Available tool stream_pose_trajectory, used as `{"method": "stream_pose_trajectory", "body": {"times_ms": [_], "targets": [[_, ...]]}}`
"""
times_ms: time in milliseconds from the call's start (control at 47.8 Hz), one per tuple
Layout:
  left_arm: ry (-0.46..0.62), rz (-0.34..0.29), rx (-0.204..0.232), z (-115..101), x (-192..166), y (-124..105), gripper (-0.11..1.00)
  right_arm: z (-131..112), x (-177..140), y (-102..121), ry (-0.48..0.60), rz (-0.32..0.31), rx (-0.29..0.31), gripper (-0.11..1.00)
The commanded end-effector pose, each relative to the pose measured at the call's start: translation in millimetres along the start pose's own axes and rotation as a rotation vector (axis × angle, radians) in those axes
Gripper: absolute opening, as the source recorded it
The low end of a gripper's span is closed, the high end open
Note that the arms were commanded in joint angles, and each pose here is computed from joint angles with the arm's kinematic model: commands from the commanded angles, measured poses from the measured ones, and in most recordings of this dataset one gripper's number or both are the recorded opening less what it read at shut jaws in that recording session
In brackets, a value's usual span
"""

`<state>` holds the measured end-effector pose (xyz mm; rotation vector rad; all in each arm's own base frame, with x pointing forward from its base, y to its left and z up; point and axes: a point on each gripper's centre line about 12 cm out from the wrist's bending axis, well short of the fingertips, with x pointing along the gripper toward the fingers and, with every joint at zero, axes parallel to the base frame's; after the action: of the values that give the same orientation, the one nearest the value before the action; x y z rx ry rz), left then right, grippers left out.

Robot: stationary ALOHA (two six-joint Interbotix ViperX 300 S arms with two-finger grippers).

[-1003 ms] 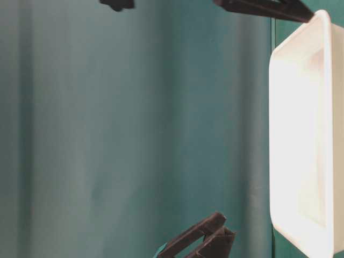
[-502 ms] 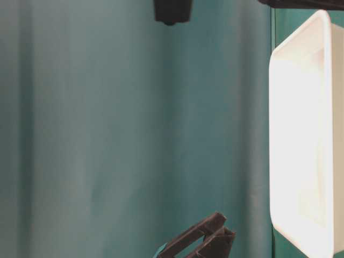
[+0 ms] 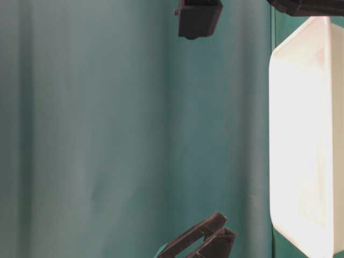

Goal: Put the tape alternately from left to right into the white case.
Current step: 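Lower the right gripper and grasp the red-orange tape roll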

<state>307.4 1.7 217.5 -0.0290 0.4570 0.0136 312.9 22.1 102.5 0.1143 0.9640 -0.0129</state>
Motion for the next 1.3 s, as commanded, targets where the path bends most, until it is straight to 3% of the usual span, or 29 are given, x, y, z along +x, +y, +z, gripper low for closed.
{"method": "stream_pose_trajectory", "body": {"times_ms": [0,627,753,857,1003,1108,1275], "targets": [[-0.020,0.001,-0.001,7.2,-1.0,0.3,0.93,8.2,-0.3,1.8,-0.021,0.004,-0.001,0.83],[-0.015,0.001,-0.001,6.2,-1.0,0.3,0.93,6.2,5.7,1.5,-0.006,0.002,0.022,0.83],[-0.017,0.000,0.000,6.8,-1.0,-0.2,0.93,5.1,7.2,1.3,-0.001,0.001,0.023,0.78],[-0.015,0.001,-0.001,6.2,-1.0,0.3,0.93,4.6,7.6,1.2,0.002,0.000,0.023,0.64],[-0.015,0.001,-0.001,6.2,-1.0,0.3,0.93,5.5,7.5,1.4,0.002,0.000,0.039,0.27],[-0.015,0.000,0.000,6.2,-1.0,-0.2,0.93,6.8,7.0,2.1,-0.001,0.002,0.050,0.06],[-0.015,0.001,-0.002,6.2,-1.0,0.3,0.93,8.4,7.3,2.4,-0.004,0.002,0.056,0.02]]}}
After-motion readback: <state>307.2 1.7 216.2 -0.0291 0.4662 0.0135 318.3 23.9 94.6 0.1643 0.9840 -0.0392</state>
